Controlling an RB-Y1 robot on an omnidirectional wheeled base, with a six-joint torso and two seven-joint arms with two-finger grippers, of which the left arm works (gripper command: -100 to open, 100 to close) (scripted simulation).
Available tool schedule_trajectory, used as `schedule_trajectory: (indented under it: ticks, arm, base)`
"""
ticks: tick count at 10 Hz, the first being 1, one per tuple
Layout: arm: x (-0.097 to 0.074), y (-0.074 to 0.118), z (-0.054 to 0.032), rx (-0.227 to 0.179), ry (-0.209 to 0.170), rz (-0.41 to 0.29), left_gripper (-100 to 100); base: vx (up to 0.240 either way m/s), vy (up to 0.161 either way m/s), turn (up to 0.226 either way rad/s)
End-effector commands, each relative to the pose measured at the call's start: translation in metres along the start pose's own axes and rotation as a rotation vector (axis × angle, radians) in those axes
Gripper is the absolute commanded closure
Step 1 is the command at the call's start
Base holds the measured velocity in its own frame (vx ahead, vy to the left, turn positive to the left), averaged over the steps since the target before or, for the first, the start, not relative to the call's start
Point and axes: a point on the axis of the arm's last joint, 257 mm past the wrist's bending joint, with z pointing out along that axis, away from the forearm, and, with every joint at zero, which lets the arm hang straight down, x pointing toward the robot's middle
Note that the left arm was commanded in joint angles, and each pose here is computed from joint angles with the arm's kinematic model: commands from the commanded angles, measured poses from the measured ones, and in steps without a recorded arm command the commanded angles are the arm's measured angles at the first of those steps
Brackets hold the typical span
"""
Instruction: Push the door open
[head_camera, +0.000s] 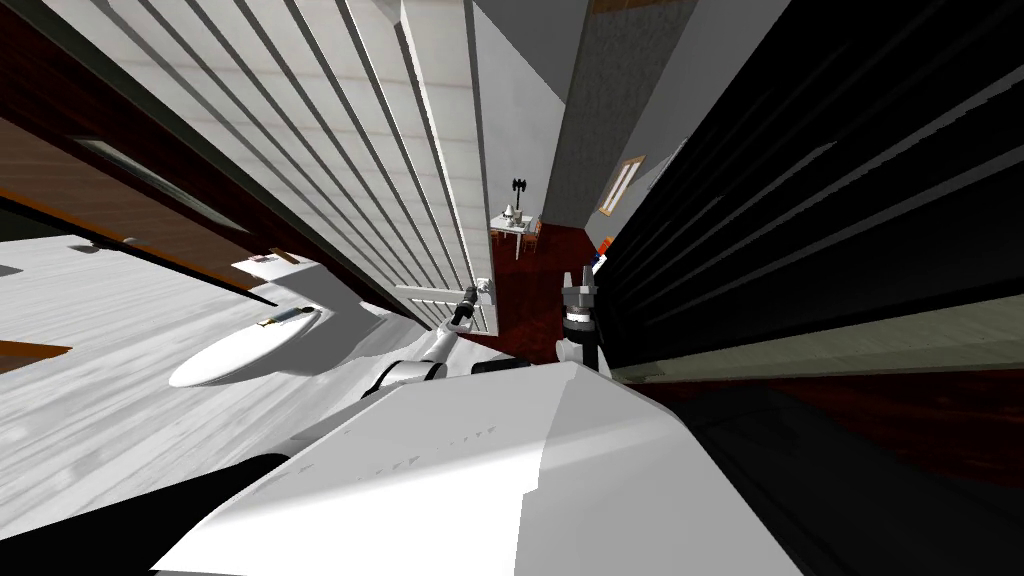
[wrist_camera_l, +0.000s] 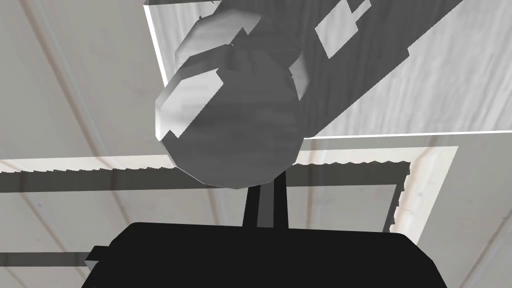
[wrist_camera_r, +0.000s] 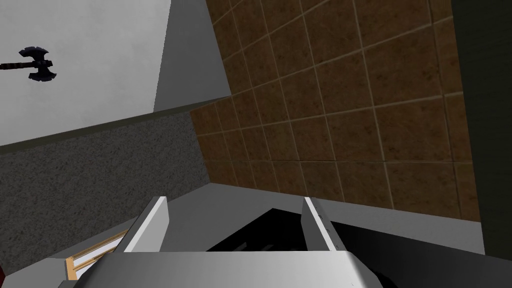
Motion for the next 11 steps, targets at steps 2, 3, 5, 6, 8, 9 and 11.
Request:
schedule_trajectory:
  ticks: [2,3,5,6,8,9,11]
  arm:
    - [0.000,0.000,0.0000,0.000,0.002,-0.003,-100]
    - [0.002,-0.001,0.0001,0.001,0.003,-0.006,-100]
    - [0.010,-0.001,0.0005,0.003,0.010,-0.020,-100]
    - [0.016,-0.002,0.0007,0.004,0.014,-0.030,-100]
    - [0.020,-0.001,0.0006,0.004,0.017,-0.035,-100]
    - [0.011,-0.001,-0.0001,0.005,0.008,-0.023,-100]
    - [0.006,-0.001,-0.0006,0.006,0.003,-0.017,-100]
  base:
    - [-0.185,0.016,0.011]
    - [-0.209,0.008,0.022]
    - [-0.239,-0.002,0.025]
    - [-0.199,-0.028,0.028]
    - [-0.160,-0.006,0.013]
    - [0.071,-0.016,-0.030]
    - [0.173,-0.041,-0.014]
